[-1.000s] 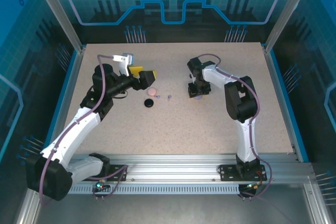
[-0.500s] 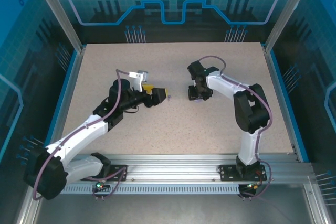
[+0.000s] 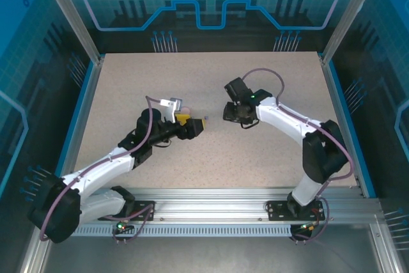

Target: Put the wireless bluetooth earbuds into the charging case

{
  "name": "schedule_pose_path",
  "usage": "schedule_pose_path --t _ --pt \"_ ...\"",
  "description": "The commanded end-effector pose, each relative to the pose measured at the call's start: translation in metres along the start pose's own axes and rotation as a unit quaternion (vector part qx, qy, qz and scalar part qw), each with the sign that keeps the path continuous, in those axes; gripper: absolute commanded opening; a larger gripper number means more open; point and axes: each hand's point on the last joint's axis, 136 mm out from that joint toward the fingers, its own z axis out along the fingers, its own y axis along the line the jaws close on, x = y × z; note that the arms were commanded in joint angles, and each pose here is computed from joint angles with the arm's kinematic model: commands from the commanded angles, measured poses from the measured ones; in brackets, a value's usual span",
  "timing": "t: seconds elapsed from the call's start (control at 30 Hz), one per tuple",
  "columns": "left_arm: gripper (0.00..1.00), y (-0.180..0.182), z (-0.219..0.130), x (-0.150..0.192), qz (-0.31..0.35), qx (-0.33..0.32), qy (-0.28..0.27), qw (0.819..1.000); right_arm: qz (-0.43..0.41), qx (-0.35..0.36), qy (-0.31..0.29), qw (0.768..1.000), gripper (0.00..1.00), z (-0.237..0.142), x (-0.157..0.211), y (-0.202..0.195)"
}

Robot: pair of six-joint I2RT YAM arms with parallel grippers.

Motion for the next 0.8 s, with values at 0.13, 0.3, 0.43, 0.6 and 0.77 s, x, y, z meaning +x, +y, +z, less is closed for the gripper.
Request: schedule_pose_path --t 0.13,0.3,0.43,0.6,0.77 --pt "0.99 -0.016 0.001 -0.003 0.007 0.049 -0.021 0.999 0.12 -0.071 -0.072 0.988 0.43 -0.055 -0.015 0.029" --pt "0.99 -0.023 0.002 -0.008 0.005 0.08 -0.041 0.996 0.181 -0.107 -0.092 0.973 0.43 -0.077 -0.021 0.038" --pt "0.99 -0.035 0.003 -0.018 0.008 0.114 -0.061 0.992 0.224 -0.138 -0.103 0.959 0.43 -0.092 -0.027 0.047" --pt "0.99 -0.047 0.003 -0.031 0.006 0.148 -0.089 0.985 0.264 -0.166 -0.115 0.943 0.43 -0.106 -0.036 0.058" --pt "0.99 -0.054 0.006 -0.038 -0.001 0.173 -0.099 0.98 0.272 -0.187 -0.116 0.937 0.43 -0.116 -0.041 0.072"
